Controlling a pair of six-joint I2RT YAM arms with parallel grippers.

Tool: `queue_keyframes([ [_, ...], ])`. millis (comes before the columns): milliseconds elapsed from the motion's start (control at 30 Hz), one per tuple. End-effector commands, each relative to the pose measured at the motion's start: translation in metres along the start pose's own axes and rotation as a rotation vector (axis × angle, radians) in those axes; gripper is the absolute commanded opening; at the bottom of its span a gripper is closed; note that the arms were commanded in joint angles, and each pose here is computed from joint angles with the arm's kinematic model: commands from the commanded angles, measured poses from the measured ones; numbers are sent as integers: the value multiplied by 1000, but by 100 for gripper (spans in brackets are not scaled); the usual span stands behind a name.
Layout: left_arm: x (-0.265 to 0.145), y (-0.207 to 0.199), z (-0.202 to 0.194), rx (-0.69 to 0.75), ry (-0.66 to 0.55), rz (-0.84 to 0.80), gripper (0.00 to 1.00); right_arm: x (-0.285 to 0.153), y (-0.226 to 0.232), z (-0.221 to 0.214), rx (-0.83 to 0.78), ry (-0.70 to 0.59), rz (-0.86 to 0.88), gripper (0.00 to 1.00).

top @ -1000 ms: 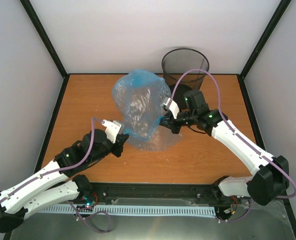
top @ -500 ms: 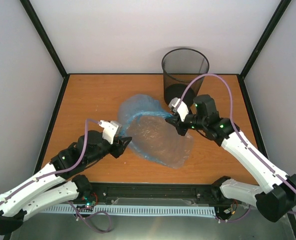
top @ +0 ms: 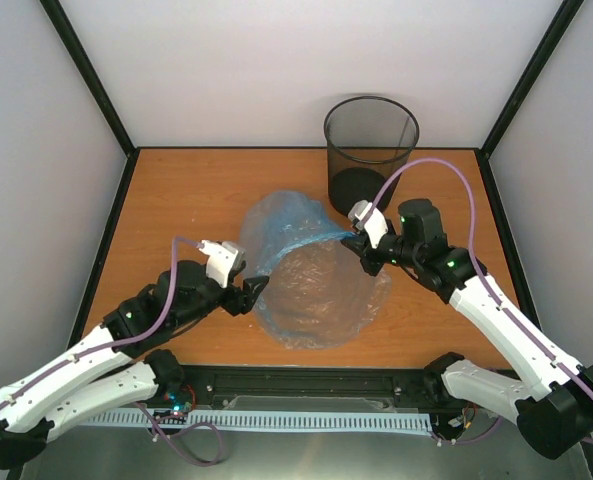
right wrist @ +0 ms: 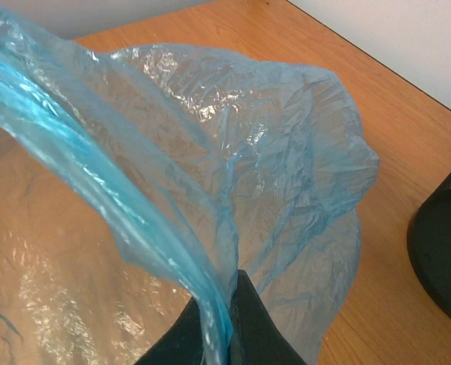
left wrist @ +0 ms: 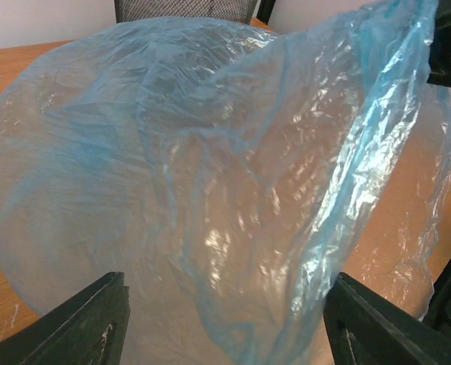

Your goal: Put the trash bags into the trash bin

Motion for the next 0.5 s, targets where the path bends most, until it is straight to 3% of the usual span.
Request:
queue_keyframes([
  [0,7,-2,6,-68,-21,8,72,-2,0,12,11,-55,24,3],
  [333,31,-8,-1,-27,-37,213,74,5,-1,10,35,-36,46,3],
  [400,29,-7,3,-32,-58,227,67,4,0,10,31,-38,46,3],
  [467,25,-8,10,-30,-81,233,50,3,0,11,29,-43,51,3],
])
Point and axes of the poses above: each gripper's point midway between its finger pads, its own x axis out along the fingers, its own y axis along the line the jaws close on, z = x × y, the point moved 5 cm from there along -x, back along the fingers, and after that the axes turned 13 degrees about -x, right-handed, at the moved point
